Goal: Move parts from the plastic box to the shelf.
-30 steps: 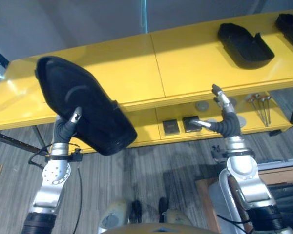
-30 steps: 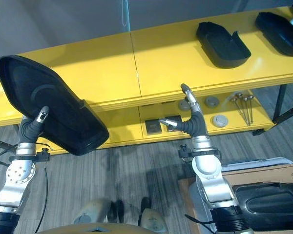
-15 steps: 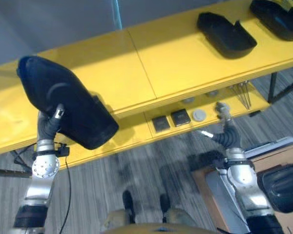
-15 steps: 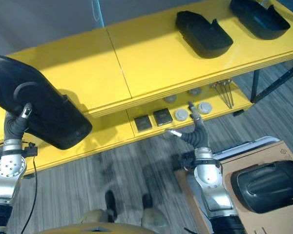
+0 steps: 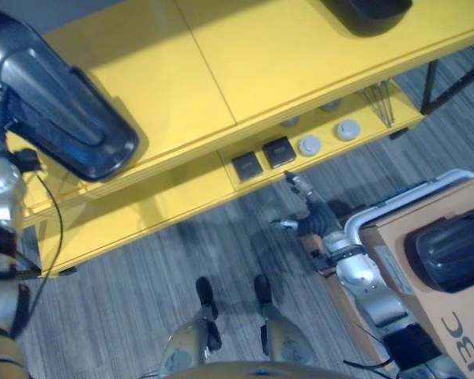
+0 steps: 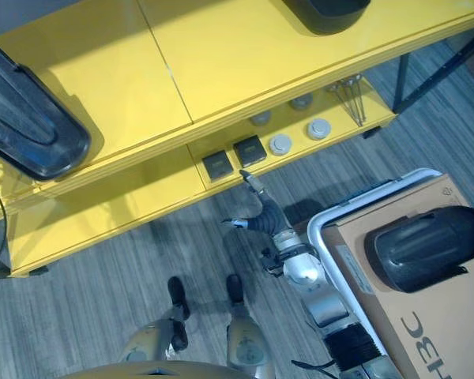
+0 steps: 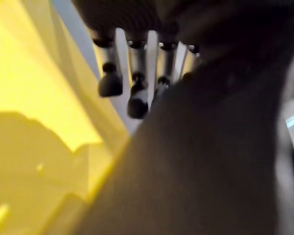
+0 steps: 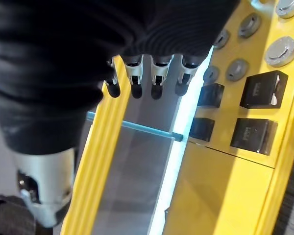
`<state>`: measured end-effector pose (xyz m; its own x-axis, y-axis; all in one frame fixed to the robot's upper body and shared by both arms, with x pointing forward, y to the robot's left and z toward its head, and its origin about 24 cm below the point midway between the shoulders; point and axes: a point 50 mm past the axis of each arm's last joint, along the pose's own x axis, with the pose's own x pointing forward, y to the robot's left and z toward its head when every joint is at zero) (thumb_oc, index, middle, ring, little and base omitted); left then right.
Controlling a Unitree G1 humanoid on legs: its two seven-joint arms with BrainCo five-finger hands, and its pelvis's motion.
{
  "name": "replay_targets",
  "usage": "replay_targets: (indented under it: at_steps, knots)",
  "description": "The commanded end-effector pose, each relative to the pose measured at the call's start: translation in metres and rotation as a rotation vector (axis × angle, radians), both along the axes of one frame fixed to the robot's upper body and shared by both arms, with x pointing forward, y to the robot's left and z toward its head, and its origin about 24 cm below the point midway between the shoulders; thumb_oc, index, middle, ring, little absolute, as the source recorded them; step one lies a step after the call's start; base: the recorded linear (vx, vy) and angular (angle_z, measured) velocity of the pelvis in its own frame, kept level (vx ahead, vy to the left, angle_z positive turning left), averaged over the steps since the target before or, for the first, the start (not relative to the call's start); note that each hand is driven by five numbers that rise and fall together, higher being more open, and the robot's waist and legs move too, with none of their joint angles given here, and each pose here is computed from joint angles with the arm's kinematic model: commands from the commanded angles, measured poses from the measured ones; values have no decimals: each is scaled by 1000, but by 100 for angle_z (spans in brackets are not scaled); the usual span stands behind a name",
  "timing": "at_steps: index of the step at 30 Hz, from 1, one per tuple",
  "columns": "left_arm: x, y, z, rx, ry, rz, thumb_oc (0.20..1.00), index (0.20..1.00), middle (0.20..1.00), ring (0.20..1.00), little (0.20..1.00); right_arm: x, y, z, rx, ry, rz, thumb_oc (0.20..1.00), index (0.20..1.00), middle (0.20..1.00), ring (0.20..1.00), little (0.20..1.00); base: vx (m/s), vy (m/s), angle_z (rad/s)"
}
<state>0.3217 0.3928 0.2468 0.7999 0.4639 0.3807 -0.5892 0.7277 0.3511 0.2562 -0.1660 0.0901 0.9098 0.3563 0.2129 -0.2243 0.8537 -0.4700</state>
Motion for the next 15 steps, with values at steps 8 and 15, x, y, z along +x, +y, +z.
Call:
replay_targets:
  at_steps: [8, 15]
  knots:
    - [-33, 39, 66, 374, 147, 261, 200, 200, 200, 200, 200, -3, -9, 19, 64, -93, 50, 1000, 1000, 1000, 1000, 1000, 32, -4, -3]
    - [-43, 51, 67, 408, 175, 358, 200, 200, 200, 200, 200, -6, -15, 13, 65, -67, 31, 1000, 1000, 1000, 1000, 1000, 27, 9, -2]
